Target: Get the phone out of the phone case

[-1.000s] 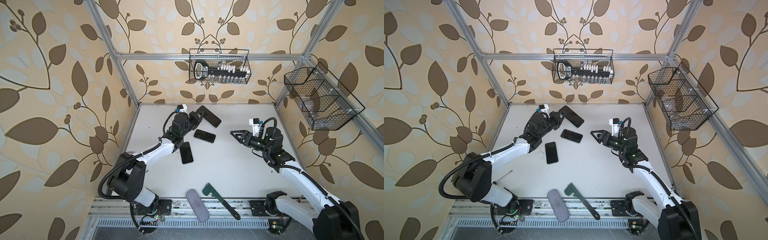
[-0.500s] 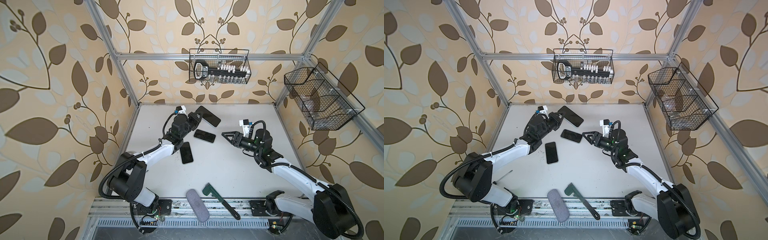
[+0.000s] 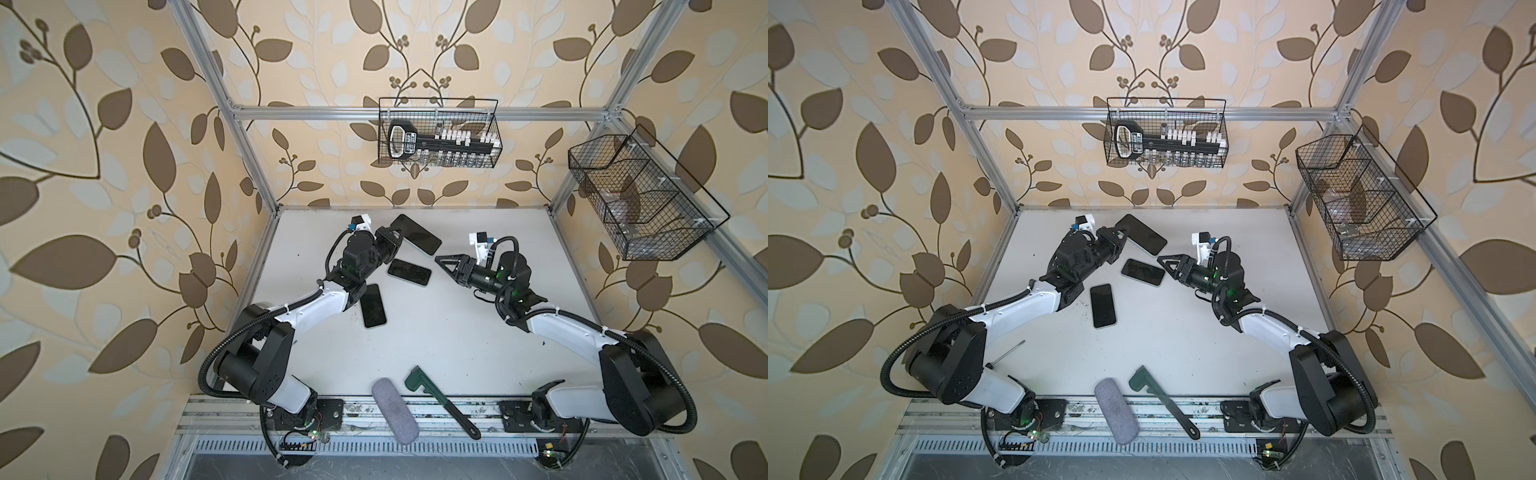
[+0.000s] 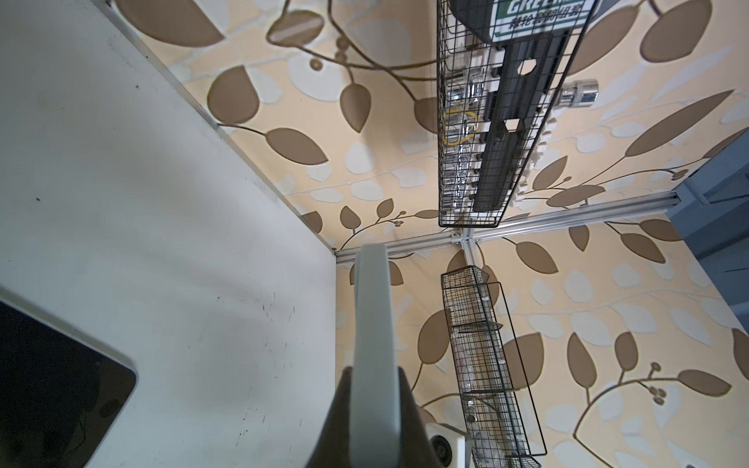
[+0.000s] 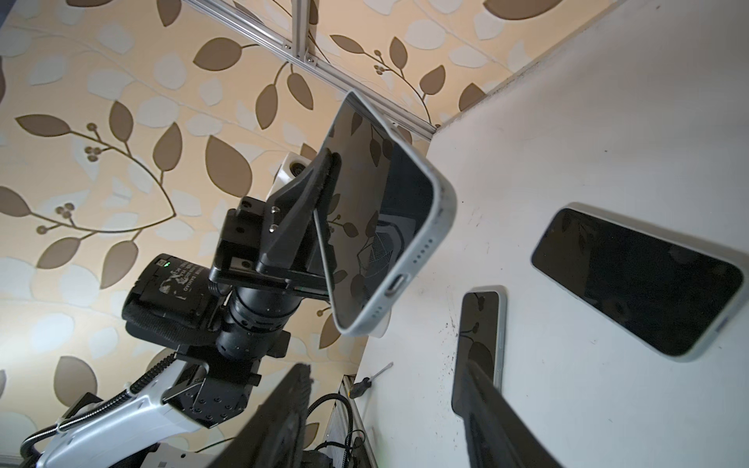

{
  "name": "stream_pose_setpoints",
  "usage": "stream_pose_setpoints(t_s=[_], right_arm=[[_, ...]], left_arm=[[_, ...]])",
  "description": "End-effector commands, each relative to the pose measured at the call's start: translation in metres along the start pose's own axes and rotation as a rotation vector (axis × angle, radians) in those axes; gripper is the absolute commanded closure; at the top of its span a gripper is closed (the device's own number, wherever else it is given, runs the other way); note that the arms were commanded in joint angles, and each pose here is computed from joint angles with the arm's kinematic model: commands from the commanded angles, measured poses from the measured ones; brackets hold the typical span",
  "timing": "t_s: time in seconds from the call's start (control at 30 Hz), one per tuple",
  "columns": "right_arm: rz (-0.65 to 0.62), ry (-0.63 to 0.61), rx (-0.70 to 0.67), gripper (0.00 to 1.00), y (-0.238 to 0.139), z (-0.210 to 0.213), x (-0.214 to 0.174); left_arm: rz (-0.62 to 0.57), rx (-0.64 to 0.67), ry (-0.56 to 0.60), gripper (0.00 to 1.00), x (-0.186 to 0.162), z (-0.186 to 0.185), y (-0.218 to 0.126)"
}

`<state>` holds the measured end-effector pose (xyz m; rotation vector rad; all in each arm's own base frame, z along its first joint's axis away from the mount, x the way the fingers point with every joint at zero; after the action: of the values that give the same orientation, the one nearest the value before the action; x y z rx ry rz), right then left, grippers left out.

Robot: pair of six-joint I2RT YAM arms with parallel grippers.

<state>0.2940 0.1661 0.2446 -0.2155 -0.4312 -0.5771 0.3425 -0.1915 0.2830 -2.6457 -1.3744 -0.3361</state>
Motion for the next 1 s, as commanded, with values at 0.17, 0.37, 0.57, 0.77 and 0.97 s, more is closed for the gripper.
stream_pose_setpoints(t_s=[0.17,0.37,0.57,0.77,0.97], right_arm=[[-0.004,-0.002,0.114,0.44,0.015,0.014,0.009],[0.001,-0.001,0.13,0.47,0.018,0.015,0.009],[0.004,0.001,0.137,0.51,0.02,0.015,0.009],[0.008,0.006,0.142,0.54,0.022,0.015,0.009],[0.01,0.016,0.156,0.57,0.025,0.013,0.009]], left_arm=[[-0.004,-0.197,-0.012,1.0,0.003,-0.041,-0.002],[0.011,-0.201,-0.025,1.0,0.001,-0.038,0.002],[0.018,-0.209,-0.036,1.0,0.0,-0.038,0.004],[0.02,-0.21,-0.041,1.0,-0.001,-0.038,0.005],[0.031,-0.214,-0.042,1.0,-0.003,-0.04,0.009]])
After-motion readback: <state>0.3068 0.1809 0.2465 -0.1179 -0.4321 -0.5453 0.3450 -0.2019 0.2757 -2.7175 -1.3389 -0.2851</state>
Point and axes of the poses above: each gripper's point midway between its finger pads, its own y axis out along the fingers, its own z axis along the line the jaws close on, x = y × z, the point moved 9 cm from there along -y, back along the fingers, and after that the axes turned 2 degrees about y, right-handed, at the moved point
